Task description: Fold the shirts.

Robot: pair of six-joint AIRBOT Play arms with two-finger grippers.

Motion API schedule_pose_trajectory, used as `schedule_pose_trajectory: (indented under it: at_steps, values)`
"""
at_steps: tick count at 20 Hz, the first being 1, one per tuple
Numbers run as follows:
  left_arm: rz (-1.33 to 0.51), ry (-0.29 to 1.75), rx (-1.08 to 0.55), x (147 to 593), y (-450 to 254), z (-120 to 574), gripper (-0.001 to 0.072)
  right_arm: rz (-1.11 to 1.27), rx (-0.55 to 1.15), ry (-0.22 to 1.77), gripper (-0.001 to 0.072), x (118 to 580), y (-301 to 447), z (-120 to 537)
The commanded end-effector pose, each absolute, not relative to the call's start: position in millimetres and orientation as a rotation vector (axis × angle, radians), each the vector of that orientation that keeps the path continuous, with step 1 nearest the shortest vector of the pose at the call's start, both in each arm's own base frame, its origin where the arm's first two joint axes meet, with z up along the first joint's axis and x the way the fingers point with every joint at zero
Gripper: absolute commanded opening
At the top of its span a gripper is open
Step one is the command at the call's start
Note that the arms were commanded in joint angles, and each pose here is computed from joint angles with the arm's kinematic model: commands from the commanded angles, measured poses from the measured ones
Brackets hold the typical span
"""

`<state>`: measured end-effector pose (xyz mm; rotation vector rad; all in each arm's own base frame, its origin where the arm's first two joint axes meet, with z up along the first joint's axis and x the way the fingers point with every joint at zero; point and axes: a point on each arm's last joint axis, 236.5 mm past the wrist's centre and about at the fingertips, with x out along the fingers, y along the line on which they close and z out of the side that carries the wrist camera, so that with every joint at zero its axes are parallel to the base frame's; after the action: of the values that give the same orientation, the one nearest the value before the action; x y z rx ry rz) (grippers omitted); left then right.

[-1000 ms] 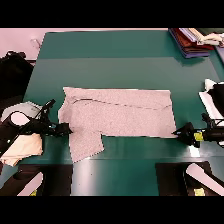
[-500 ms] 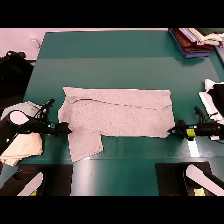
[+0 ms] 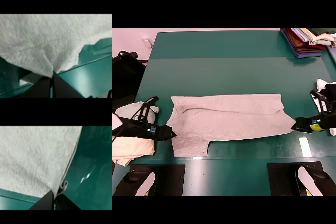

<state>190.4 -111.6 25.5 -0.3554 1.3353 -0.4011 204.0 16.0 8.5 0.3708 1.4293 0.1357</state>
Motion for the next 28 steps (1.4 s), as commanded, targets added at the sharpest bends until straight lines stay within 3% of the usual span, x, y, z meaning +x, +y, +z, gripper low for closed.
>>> schedule_pose_trajectory:
  at_steps: [1,9,15,16,17,18,19,21,23,24,25,26,28]
  values:
    - [-0.389,1.225,-0.345,204.9,-109.3,54.9,0.0024,0.07,0.32,1.345,0.0011,212.6,5.2,36.4]
    - [-0.332,1.168,-0.282,336.5,-92.4,31.7,0.0026,0.102,0.312,1.402,0.0011,299.3,-1.7,18.9]
    - [-0.314,1.165,-0.282,394.2,-89.0,13.3,0.0027,0.159,0.321,1.414,0.0013,360.1,18.1,7.4]
    - [-0.311,1.16,-0.284,396.1,-88.5,12.9,0.003,0.175,0.333,1.407,0.0051,366.8,20.2,6.7]
    - [-0.306,1.155,-0.289,397.5,-88.4,14.3,0.017,0.192,0.353,1.384,0.0257,374.4,21.5,8.5]
    - [-0.303,1.155,-0.296,397.9,-88.6,15.7,0.047,0.208,0.385,1.366,0.0356,379.1,20.9,11.4]
    - [-0.301,1.16,-0.305,397.3,-89.2,17.5,0.0612,0.235,0.411,1.344,0.0369,381.8,18.7,14.9]
    - [-0.309,1.18,-0.318,393.1,-92.2,19.7,0.0595,0.236,0.454,1.356,0.0397,372.6,-1.7,16.3]
    - [-0.332,1.193,-0.362,389.3,-101.0,22.4,0.0593,0.218,0.521,1.394,0.0494,353.8,-24.1,7.2]
    - [-0.344,1.194,-0.382,388.9,-105.2,24.3,0.0538,0.208,0.572,1.405,0.0516,344.5,-31.9,-1.5]
    - [-0.357,1.192,-0.398,388.6,-109.1,26.3,0.0222,0.193,0.626,1.414,0.0516,334.4,-39.4,-13.5]
    - [-0.38,1.181,-0.405,389.4,-113.6,29.0,0.0037,0.19,0.67,1.409,0.0516,327.3,-42.7,-24.8]
    - [-0.408,1.154,-0.448,393.8,-125.9,36.4,0.0027,0.197,0.782,1.389,0.0515,320.2,-42.9,-46.1]
